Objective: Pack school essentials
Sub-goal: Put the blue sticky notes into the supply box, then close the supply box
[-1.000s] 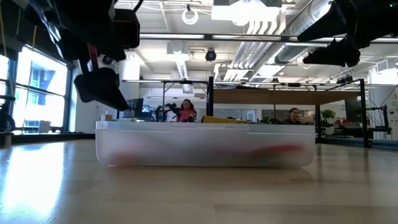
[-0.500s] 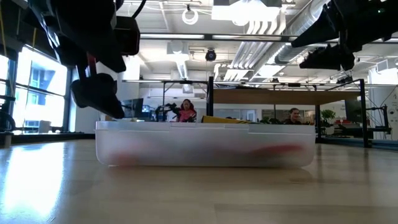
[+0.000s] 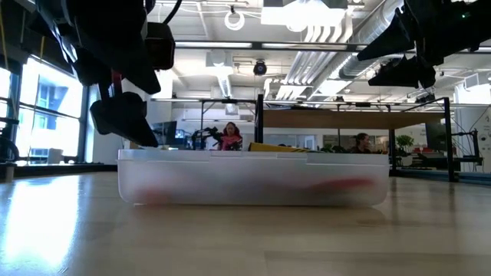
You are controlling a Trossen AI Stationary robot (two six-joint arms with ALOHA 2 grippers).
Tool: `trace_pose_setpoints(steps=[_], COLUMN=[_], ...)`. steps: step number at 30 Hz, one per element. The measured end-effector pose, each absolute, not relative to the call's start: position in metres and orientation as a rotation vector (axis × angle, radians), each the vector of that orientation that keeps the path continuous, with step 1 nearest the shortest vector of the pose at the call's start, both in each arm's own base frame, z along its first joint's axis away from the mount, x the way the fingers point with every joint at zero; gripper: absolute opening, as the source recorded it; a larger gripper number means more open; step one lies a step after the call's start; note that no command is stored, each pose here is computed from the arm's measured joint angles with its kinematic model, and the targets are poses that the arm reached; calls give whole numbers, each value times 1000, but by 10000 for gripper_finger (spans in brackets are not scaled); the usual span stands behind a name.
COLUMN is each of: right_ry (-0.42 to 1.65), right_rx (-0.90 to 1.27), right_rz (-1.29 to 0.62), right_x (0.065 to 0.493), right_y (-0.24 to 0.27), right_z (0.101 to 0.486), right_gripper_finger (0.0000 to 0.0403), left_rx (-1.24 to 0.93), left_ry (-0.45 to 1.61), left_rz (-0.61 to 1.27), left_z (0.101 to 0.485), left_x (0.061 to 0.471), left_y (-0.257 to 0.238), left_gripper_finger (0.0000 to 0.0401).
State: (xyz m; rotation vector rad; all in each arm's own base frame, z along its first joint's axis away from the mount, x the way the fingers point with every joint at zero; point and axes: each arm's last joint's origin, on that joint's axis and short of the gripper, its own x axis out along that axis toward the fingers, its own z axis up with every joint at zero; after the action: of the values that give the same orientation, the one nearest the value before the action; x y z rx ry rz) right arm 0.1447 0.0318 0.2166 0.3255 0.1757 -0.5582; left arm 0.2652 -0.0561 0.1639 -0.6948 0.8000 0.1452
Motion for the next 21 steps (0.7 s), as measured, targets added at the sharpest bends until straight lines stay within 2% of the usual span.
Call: trace_pose_setpoints(steps=[21], right_ry=[138], right_rx=[363], right_rz=[-531], right_x=[147], right_y=[33], right_z=[221], right_gripper_finger=[398], left_rx=[-641], left_ry=[766], left_rz=[97], left_z=[164], left_x=[271], left_y=[-51], left_gripper_finger=[400])
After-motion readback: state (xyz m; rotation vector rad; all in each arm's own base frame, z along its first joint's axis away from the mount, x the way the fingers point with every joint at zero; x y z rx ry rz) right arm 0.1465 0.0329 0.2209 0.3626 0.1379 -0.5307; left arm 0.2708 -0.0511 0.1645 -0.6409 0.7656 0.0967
